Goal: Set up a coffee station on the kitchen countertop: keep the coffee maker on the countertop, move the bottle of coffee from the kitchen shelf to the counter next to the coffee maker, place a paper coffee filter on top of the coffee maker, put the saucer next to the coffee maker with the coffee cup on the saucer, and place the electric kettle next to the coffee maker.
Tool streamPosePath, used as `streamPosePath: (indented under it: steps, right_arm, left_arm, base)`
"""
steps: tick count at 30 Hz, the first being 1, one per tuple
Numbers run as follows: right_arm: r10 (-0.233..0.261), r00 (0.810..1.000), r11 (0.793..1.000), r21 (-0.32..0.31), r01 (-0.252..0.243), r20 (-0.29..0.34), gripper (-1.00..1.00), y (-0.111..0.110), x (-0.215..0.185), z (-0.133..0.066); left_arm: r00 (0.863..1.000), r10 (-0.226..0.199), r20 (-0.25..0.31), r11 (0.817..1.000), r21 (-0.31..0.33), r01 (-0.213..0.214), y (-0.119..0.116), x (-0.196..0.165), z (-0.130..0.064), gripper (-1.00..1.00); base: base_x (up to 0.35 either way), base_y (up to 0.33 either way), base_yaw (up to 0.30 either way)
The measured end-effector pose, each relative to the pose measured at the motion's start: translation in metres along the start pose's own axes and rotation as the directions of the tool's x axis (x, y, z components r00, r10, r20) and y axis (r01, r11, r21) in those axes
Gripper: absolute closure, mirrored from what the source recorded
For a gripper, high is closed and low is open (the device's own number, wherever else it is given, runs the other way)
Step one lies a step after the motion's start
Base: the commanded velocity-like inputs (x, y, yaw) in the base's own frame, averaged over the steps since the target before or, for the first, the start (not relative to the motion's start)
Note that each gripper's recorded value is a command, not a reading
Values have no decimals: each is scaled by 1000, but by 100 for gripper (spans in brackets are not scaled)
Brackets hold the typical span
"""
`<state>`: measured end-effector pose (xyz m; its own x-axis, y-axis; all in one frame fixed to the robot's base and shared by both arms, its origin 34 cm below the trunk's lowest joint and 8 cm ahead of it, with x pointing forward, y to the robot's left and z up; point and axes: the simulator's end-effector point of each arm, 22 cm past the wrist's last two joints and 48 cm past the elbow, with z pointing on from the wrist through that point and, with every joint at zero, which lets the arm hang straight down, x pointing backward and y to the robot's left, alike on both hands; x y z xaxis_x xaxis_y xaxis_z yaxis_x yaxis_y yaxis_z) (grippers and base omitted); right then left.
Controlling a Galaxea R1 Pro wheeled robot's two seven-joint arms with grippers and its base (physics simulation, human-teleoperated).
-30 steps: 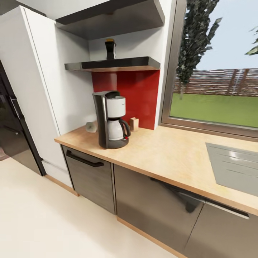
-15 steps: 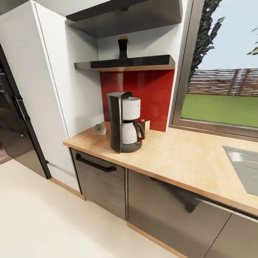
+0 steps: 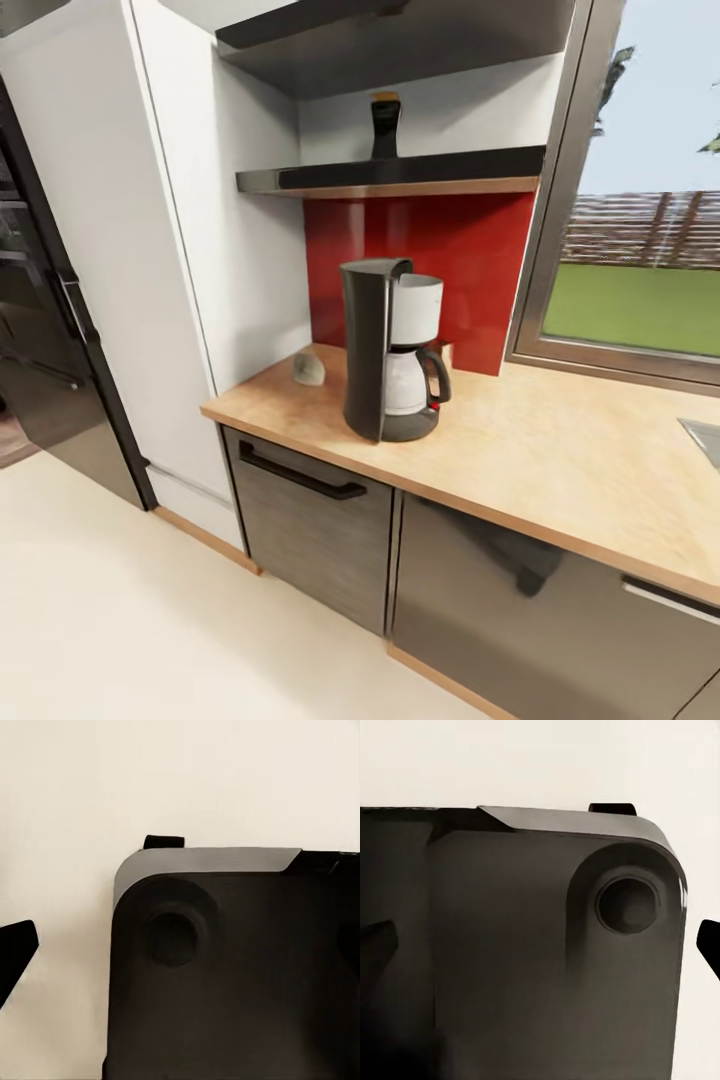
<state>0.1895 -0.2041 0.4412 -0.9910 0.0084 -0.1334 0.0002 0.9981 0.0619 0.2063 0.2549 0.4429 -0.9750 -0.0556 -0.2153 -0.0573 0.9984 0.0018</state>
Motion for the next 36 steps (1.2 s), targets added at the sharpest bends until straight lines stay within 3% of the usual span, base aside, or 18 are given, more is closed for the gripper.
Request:
streamPosePath:
  steps: [36]
  right_arm:
    - [0,1000,1000,-1,0,6,-100,0,-1,0]
  left_arm:
    - [1000,0,1,1000,-6,0,1,-1,0,-100]
  base:
    - [156,307,0]
